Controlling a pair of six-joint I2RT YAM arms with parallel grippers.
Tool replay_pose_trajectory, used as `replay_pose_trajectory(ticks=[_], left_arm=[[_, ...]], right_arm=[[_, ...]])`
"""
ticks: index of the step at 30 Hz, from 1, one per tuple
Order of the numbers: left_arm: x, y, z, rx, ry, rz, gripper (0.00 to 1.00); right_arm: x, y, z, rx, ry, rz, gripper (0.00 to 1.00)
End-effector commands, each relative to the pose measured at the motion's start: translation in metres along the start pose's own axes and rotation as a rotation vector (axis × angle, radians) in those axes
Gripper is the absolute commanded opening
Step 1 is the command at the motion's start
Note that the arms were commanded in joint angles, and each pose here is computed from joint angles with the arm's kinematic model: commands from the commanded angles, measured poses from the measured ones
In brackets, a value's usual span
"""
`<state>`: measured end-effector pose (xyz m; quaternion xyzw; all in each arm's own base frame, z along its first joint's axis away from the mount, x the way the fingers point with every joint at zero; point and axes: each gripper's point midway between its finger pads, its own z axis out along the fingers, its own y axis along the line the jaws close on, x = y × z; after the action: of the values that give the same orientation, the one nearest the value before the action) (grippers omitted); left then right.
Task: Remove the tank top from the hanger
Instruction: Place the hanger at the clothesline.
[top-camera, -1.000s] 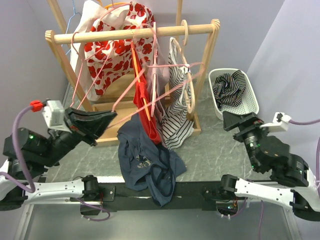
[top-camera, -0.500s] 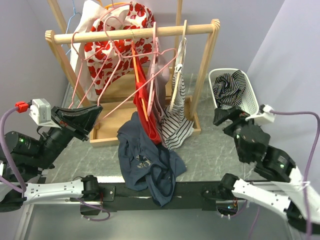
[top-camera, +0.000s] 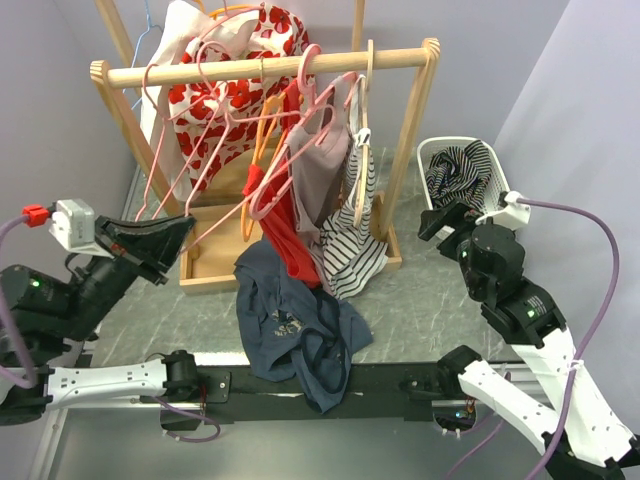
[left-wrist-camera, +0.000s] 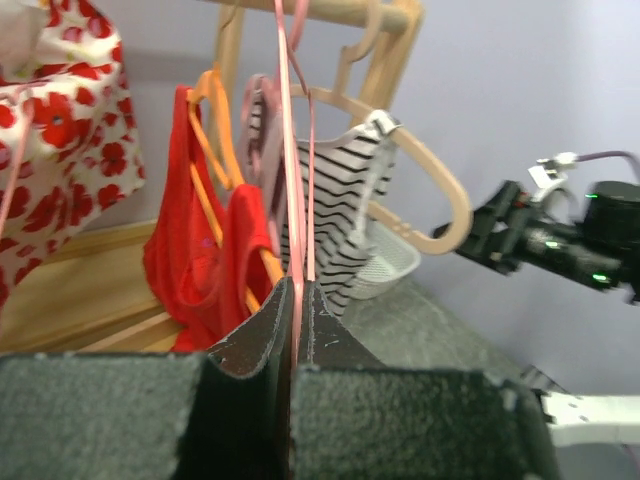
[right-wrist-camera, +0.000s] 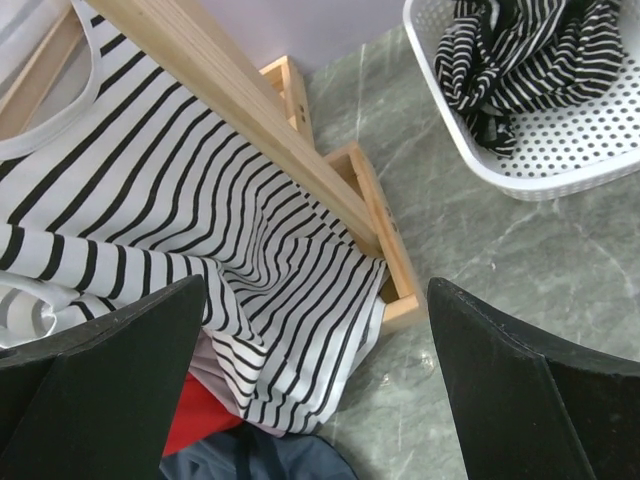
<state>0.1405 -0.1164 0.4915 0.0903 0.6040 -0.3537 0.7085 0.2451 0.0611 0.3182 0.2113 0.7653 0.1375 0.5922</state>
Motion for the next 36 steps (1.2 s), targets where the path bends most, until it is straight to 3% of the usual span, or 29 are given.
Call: replay_pose_trajectory(ticks=[1,6,10,16,28,36], left_arm=[[-0.029,-0.02,-0.02,0.164,-0.01,-0.071,0.01],[-0.024,-0.018,-0.037,0.196,0.044,-0.122,0.01],[-0.017,-0.002,-0.047,0.125,0.093,-0.137,0.01],[-0.028,0.029,-0.066,-0.062,0.016,-0.051,0.01],[-0.059,0.047,-0.108,-0.158,-0.119,-0.017,0.01],[-0.061,0.056,-0.126,-0.234,-0.104,0.003,0.01]], right_arm=[[0.002,0.007,0.008,-0.043,0.002,0.01,1.0],[0.003,0.003,0.013,-0.032,0.009,0.003,1.0],[-0.003,0.0,0.014,-0.015,0.003,-0.011,1.0],[-0.004,-0.003,0.018,-0.008,0.007,-0.011,1.0],[-0.001,0.006,0.028,-0.035,0.032,-0.003,1.0],[0.004,0.006,0.032,-0.04,0.047,-0.006,1.0]])
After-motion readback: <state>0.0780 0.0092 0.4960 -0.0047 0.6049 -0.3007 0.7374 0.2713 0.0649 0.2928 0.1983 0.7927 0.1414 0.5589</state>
